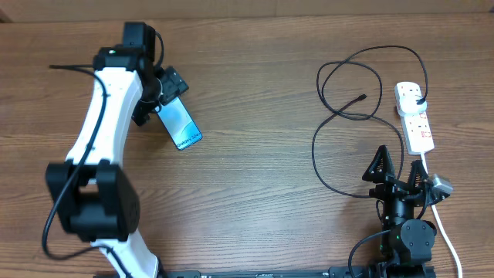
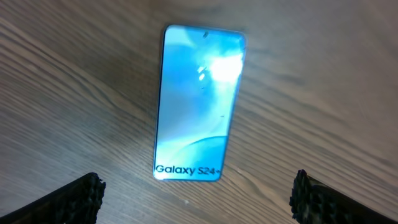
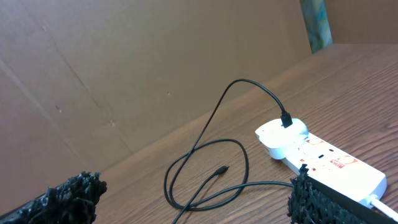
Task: Plug charger to phone and switch on socket
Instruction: 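Move the left gripper down over the Galaxy phone, then close the left gripper on the phone's bottom edge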
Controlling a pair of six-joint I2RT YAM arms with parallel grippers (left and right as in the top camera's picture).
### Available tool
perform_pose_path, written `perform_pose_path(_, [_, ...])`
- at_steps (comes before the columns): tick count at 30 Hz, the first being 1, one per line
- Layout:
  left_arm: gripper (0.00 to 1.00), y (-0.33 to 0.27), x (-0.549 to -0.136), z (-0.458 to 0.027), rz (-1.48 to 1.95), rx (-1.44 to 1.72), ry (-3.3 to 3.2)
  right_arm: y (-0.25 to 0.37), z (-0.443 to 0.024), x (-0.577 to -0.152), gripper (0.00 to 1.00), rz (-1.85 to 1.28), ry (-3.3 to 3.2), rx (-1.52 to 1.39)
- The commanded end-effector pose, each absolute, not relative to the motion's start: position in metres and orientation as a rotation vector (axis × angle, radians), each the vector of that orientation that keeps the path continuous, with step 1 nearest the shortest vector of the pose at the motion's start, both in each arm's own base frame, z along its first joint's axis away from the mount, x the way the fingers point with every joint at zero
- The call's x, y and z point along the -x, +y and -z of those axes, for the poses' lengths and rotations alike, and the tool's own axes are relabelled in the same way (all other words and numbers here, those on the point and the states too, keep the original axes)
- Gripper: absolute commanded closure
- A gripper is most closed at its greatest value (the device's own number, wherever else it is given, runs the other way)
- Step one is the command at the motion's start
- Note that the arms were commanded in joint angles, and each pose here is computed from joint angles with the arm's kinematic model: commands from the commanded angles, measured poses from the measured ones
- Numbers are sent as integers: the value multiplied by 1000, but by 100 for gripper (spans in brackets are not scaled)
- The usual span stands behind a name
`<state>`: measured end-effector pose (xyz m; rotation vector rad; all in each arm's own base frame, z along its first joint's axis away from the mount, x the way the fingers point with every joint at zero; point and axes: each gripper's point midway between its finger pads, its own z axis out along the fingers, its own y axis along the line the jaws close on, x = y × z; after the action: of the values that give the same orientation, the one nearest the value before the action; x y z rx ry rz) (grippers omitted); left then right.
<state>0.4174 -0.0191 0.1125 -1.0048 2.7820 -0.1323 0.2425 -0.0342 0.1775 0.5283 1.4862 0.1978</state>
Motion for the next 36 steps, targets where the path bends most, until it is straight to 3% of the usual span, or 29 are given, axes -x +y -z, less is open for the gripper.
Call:
perform_pose_path(1, [0, -27, -422, -88, 154, 1058, 2830, -35, -176, -243, 0, -187, 1484, -519])
perform_pose_path(13, [0, -35, -414, -24, 139, 1120, 2979, -35, -176, -243, 0, -187, 1484, -519])
perform_pose_path(36, [0, -33, -426, -16, 118, 1096, 2939, -35, -176, -243, 0, -187, 1484, -519])
